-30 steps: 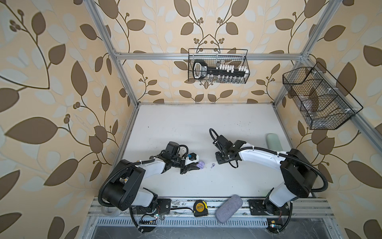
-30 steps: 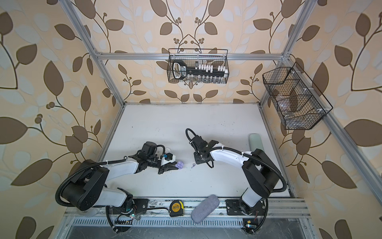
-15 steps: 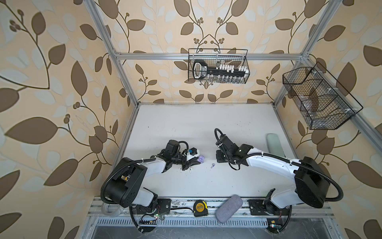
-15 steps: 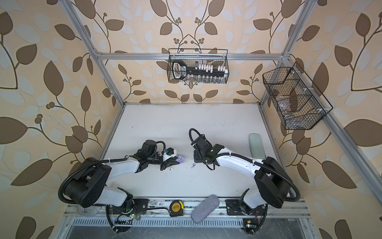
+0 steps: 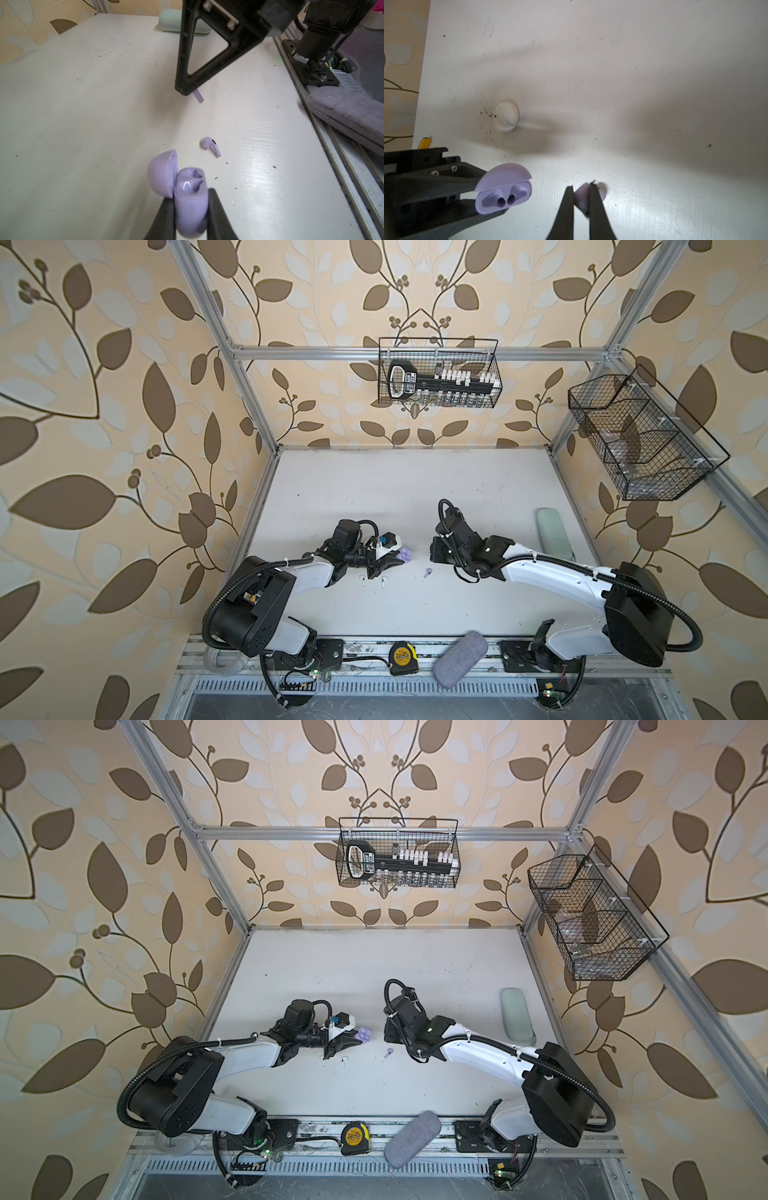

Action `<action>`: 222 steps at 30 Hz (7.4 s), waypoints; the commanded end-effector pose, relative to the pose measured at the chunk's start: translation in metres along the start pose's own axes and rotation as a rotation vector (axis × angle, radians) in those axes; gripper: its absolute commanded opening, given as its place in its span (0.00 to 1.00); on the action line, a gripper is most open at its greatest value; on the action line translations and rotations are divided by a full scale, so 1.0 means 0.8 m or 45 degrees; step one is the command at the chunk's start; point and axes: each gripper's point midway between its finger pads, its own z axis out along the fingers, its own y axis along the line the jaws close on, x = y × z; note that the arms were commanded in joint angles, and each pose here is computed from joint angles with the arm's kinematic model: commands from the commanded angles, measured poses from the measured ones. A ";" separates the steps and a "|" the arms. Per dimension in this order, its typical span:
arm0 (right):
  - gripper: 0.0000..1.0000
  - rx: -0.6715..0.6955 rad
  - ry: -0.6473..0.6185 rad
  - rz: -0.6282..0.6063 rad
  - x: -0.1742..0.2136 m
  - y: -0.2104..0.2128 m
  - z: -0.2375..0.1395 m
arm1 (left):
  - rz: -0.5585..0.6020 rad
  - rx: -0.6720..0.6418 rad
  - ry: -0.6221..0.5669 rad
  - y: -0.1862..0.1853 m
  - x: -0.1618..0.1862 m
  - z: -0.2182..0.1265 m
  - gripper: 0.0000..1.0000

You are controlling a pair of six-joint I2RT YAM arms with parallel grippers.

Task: Insert the wireless bluetooth earbuds into the charging case
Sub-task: 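Lift the earbud with the right gripper toward the open case, then move the held lavender earbud over the case slot held by the left gripper, then lower the earbud into the case slot and open the right gripper, then withdraw the right gripper from the case toward the second lavender earbud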

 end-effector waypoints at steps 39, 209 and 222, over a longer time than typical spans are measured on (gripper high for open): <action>0.10 -0.255 -0.288 0.481 -0.008 0.051 0.003 | -0.014 -0.147 -0.054 0.028 -0.010 -0.007 0.00; 0.31 -0.027 -0.224 0.318 0.000 0.027 0.001 | 0.001 -0.187 -0.114 0.032 -0.011 -0.017 0.00; 0.31 0.178 0.026 0.046 0.043 0.001 -0.001 | 0.092 -0.137 -0.140 0.012 -0.007 -0.019 0.00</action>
